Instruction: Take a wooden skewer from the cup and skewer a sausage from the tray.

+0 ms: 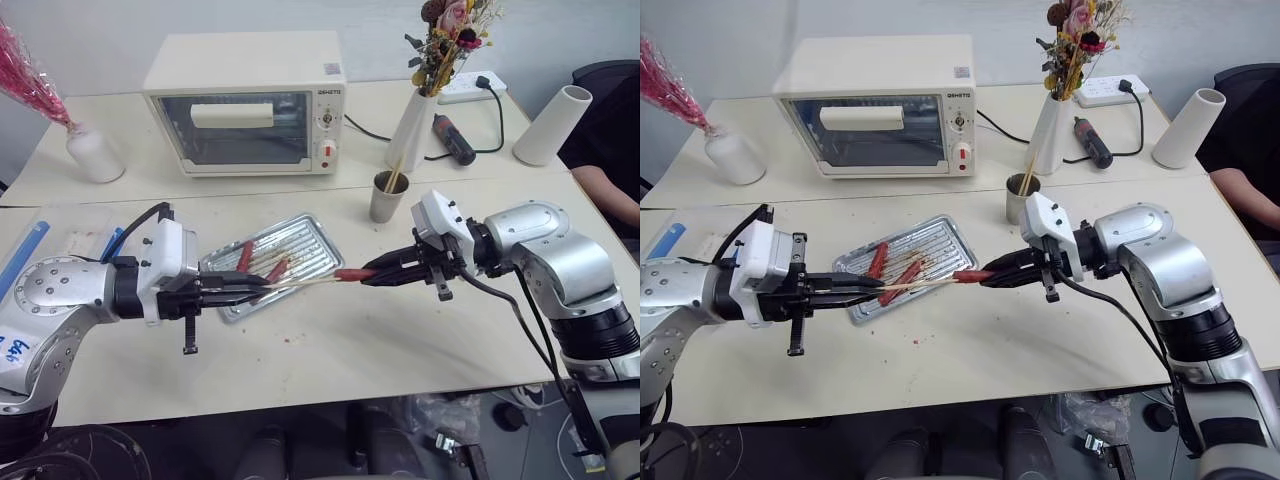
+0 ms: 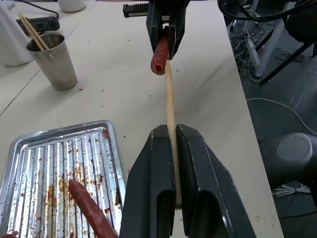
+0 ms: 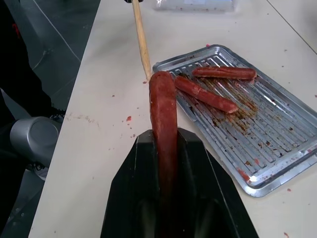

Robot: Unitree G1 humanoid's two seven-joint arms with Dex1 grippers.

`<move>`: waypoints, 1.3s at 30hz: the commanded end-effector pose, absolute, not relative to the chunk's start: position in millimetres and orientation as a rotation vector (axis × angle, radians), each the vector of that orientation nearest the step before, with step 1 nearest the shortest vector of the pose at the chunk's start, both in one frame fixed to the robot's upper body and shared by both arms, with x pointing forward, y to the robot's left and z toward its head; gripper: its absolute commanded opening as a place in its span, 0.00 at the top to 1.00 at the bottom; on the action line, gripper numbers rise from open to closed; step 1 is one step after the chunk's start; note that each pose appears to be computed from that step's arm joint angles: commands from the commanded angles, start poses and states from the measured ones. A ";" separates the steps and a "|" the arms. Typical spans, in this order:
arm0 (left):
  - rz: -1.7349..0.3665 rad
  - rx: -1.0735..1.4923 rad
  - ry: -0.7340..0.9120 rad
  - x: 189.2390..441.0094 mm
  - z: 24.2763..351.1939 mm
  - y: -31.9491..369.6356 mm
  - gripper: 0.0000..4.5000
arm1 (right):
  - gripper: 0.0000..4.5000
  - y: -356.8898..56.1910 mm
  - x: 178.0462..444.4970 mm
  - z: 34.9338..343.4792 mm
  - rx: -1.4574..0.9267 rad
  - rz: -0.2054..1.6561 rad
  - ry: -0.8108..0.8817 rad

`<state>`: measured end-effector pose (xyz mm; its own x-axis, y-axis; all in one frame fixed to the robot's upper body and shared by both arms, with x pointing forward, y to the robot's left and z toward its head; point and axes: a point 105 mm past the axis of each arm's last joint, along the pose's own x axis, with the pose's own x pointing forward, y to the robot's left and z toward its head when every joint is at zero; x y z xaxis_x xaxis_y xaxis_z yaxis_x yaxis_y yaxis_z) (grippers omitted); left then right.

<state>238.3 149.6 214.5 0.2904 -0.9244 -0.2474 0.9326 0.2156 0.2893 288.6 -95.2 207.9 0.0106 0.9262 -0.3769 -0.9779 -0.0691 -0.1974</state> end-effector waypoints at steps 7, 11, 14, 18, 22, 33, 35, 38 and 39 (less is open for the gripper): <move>-1.264 0.470 -0.011 238.4 224.7 154.1 1.00 | 0.90 -99.0 283.3 222.1 -0.499 1.571 0.083; -1.269 0.469 -0.015 238.1 224.6 151.5 1.00 | 0.90 -95.7 282.2 225.1 -0.493 1.577 0.069; -1.274 0.467 -0.018 238.3 224.3 149.6 1.00 | 0.90 -91.9 280.9 228.6 -0.484 1.585 0.057; -1.279 0.464 -0.022 238.5 224.1 147.5 1.00 | 0.90 -88.6 279.7 232.4 -0.469 1.592 0.043; -1.282 0.464 -0.025 239.5 224.3 146.7 1.00 | 0.90 -86.1 279.4 235.6 -0.459 1.591 0.034; -1.340 0.459 -0.055 244.9 224.8 129.6 1.00 | 0.90 -71.5 267.2 238.3 -0.485 1.679 -0.015; -1.342 0.460 -0.058 246.4 224.8 128.9 1.00 | 0.90 -69.3 265.7 238.3 -0.488 1.690 -0.021; -1.339 0.458 -0.058 247.3 223.5 129.5 1.00 | 0.90 -68.1 265.1 237.8 -0.492 1.690 -0.027; -1.336 0.457 -0.057 247.3 222.6 130.3 1.00 | 0.90 -68.3 265.0 237.2 -0.492 1.688 -0.024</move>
<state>249.0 134.5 221.6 0.2509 -0.9429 -0.2190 0.9300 0.1720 0.3248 281.4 -81.5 221.8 -0.0250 0.9424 -0.3336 -0.9726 -0.1001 -0.2097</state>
